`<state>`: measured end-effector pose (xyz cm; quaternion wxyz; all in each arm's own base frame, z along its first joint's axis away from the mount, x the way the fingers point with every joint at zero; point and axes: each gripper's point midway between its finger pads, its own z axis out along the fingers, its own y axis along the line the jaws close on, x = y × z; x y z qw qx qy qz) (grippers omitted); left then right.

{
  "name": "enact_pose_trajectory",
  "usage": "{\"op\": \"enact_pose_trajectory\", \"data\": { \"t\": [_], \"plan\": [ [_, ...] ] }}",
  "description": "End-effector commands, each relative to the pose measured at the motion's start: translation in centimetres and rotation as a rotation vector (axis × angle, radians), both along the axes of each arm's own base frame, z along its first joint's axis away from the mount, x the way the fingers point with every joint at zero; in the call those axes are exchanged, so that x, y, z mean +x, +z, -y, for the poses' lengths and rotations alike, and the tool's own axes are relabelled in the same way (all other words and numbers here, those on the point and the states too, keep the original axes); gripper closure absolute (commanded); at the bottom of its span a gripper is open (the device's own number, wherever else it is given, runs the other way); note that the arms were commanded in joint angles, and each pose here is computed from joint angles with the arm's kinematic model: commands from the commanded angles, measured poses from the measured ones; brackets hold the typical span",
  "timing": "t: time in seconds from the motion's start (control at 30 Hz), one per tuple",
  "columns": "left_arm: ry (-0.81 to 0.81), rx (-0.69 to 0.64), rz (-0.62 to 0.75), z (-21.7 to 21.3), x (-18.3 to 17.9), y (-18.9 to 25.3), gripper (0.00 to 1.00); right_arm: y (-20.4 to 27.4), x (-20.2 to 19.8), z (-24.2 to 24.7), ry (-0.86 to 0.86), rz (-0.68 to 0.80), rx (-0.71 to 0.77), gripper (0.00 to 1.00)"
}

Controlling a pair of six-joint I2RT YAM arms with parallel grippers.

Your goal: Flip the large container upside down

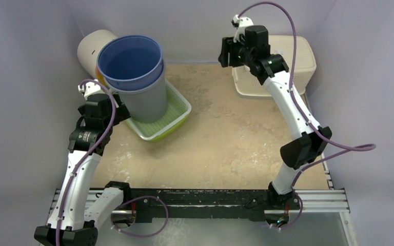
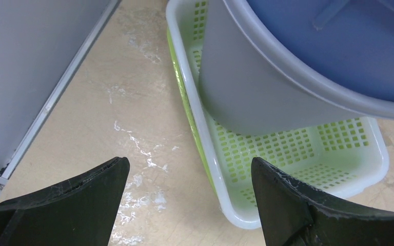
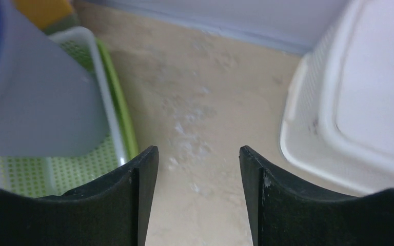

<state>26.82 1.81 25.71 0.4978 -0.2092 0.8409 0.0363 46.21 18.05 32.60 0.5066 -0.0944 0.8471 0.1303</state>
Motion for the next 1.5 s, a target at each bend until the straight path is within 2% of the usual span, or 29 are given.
{"op": "enact_pose_trajectory", "data": {
  "t": [0.0, 0.17, 0.33, 0.47, 0.57, 0.8, 1.0, 1.47],
  "plan": [
    [0.123, -0.013, 0.08, -1.4, 0.0, 2.6, 0.11, 3.2, -0.6, -6.7, 0.258, 0.089, -0.048, 0.38],
    [0.198, -0.038, 0.066, -2.1, -0.6, 2.2, 0.11, 6.7, -1.6, -13.3, 0.453, 0.203, -0.053, 0.39],
    [0.245, -0.059, 0.113, -2.6, -1.2, 2.9, 0.11, 10.1, -3.5, -15.9, 0.563, 0.316, 0.025, 0.35],
    [0.249, -0.102, 0.233, -2.5, -0.9, 6.3, 0.14, 9.0, -3.8, -15.9, 0.562, 0.284, 0.032, 0.36],
    [0.222, -0.133, 0.305, -2.0, -0.3, 9.4, 0.19, 7.3, -3.8, -15.8, 0.551, 0.247, 0.023, 0.36],
    [0.194, -0.165, 0.37, -1.1, 2.4, 13.4, 0.19, 6.4, -4.0, -15.8, 0.551, 0.226, 0.031, 0.37],
    [0.2, -0.214, 0.354, -0.4, 5.2, 13.3, 0.21, 5.5, -4.3, -15.5, 0.56, 0.201, 0.015, 0.37],
    [0.244, -0.268, 0.377, -0.7, 9.3, 12.7, 0.27, 3.9, -4.2, -14.7, 0.54, 0.179, -0.031, 0.37]
  ]
}}
